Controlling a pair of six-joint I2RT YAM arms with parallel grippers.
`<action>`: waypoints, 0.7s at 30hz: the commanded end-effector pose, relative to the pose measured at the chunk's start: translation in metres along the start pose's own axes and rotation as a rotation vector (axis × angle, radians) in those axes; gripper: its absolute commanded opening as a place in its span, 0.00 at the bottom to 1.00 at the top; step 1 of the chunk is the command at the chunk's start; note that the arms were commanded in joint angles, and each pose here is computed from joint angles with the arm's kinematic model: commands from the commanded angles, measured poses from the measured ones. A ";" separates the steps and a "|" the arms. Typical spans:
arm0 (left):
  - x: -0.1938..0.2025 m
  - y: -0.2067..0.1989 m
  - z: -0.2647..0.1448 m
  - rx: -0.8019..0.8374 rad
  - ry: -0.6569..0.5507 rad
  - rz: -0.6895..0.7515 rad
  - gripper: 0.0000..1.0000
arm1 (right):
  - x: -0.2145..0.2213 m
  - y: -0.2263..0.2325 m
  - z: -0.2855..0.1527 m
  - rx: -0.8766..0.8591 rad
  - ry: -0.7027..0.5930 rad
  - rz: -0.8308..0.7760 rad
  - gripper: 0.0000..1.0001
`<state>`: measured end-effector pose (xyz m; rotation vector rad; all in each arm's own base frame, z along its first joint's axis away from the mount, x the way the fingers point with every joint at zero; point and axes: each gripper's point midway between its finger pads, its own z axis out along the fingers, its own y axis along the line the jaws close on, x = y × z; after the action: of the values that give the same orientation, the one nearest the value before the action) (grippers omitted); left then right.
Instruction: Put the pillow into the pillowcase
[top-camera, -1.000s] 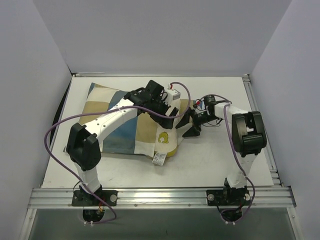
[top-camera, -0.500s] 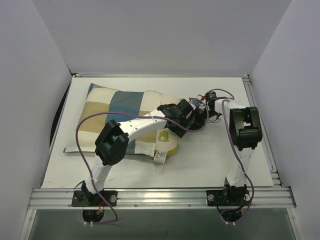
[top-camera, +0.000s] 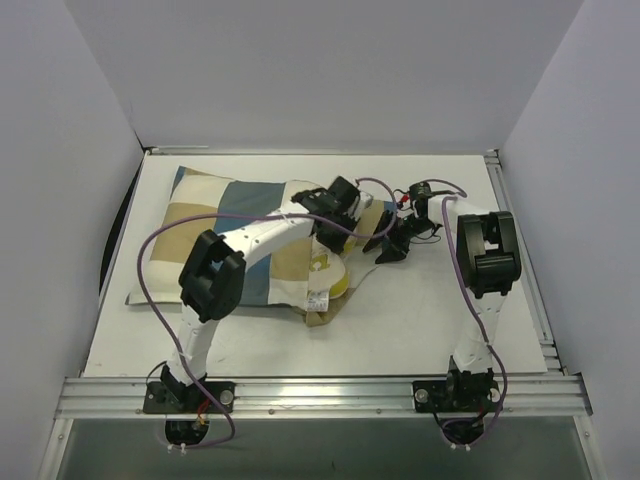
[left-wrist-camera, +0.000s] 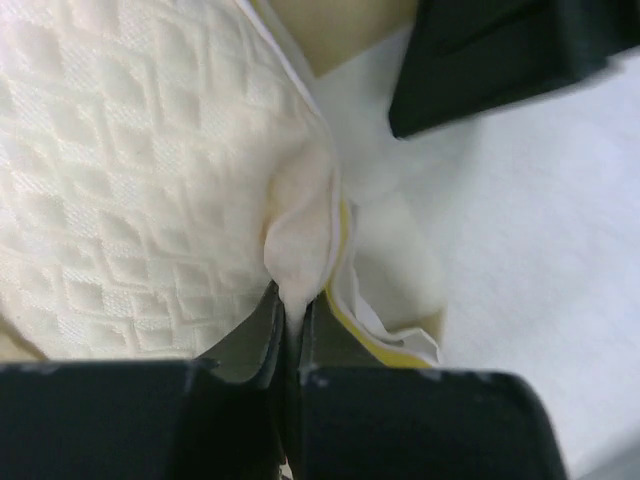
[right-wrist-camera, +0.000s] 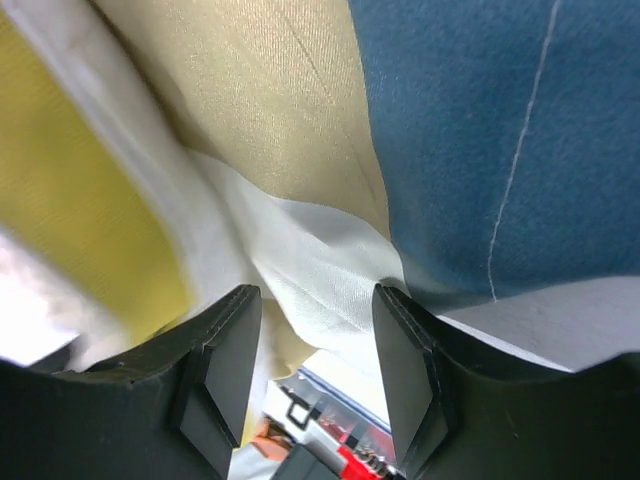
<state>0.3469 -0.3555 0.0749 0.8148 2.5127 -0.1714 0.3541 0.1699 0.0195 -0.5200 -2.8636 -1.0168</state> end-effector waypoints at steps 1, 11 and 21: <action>-0.044 -0.016 -0.081 0.506 -0.147 -0.037 0.00 | 0.002 -0.053 0.002 0.225 0.011 -0.010 0.49; -0.098 -0.009 -0.218 1.159 -0.535 -0.158 0.00 | 0.008 0.049 -0.039 -0.030 -0.079 -0.249 0.44; -0.118 -0.007 -0.226 1.214 -0.600 -0.181 0.00 | 0.017 0.097 0.001 -0.146 -0.070 -0.183 0.57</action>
<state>0.3412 -0.3612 0.2778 0.6072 1.9491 -1.7323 0.3629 0.2346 0.0893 -0.1919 -3.0389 -1.2185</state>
